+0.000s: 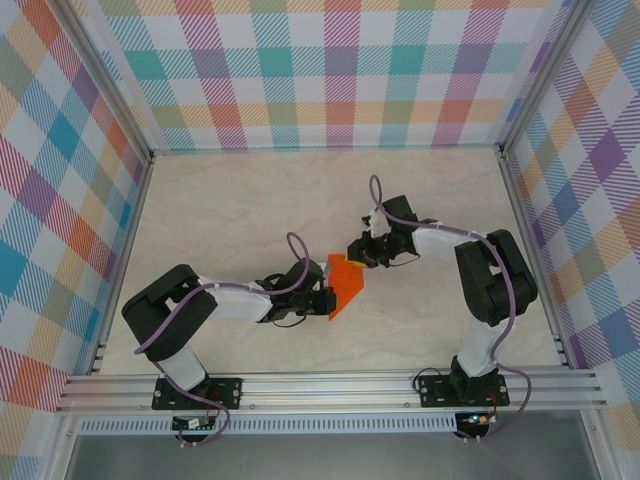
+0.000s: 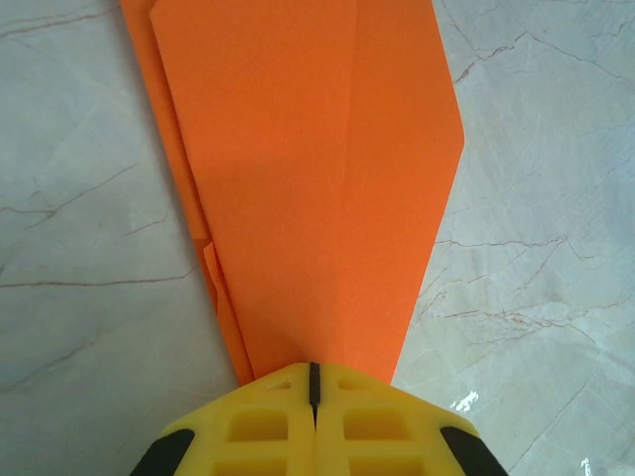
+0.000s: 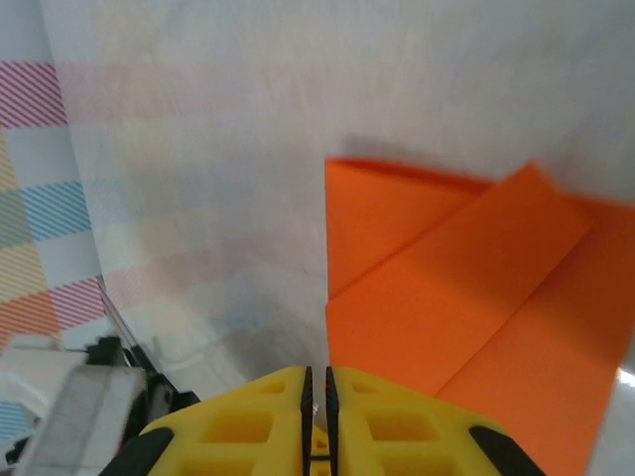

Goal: Fold a paper plane with a square sheet of paper (pick it up from the middle)
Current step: Fourth fold the wing at the center of the table.

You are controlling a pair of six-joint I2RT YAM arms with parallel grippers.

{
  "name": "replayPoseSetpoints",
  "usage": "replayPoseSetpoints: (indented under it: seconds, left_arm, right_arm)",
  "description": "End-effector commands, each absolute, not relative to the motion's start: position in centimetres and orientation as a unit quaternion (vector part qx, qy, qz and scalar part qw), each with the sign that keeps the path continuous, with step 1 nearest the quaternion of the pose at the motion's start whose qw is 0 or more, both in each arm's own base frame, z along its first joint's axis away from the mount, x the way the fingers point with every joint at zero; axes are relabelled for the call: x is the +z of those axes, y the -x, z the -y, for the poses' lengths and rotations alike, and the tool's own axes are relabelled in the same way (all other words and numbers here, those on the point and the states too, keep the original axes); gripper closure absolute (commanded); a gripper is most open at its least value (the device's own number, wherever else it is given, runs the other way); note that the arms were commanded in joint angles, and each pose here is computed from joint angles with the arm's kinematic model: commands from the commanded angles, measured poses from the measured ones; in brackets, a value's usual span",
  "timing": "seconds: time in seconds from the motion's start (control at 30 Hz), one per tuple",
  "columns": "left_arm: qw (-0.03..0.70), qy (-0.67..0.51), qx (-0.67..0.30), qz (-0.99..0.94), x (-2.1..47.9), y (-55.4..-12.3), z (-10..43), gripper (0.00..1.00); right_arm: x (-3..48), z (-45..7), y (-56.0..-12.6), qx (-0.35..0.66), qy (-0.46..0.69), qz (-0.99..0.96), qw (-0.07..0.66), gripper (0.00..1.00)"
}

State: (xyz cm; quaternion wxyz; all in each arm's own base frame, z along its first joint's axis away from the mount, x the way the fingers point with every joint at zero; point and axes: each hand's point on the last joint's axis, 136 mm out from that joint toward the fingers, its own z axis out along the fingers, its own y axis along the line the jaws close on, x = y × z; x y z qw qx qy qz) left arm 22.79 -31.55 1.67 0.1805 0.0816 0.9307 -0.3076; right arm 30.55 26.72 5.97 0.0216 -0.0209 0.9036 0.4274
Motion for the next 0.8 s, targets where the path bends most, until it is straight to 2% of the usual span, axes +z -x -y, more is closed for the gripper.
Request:
replayPoseSetpoints:
  seconds: [0.0,0.4,0.77]
  left_arm:
    - [0.097,-0.072,-0.157,-0.98,-4.8,-19.1,24.8,1.0]
    - [0.115,-0.075,-0.191,-0.972,-2.3,-19.9,26.4,1.0]
    - [0.159,-0.043,-0.308,-0.937,6.0,-23.2,29.7,0.86]
  right_arm:
    - [4.7,-28.1,-29.1,0.433,0.031,-0.901,-0.002,0.87]
    - [-2.0,-26.4,-27.3,0.363,0.007,-0.93,-0.05,0.91]
    - [-2.5,-26.1,-26.9,0.36,0.001,-0.932,-0.051,0.91]
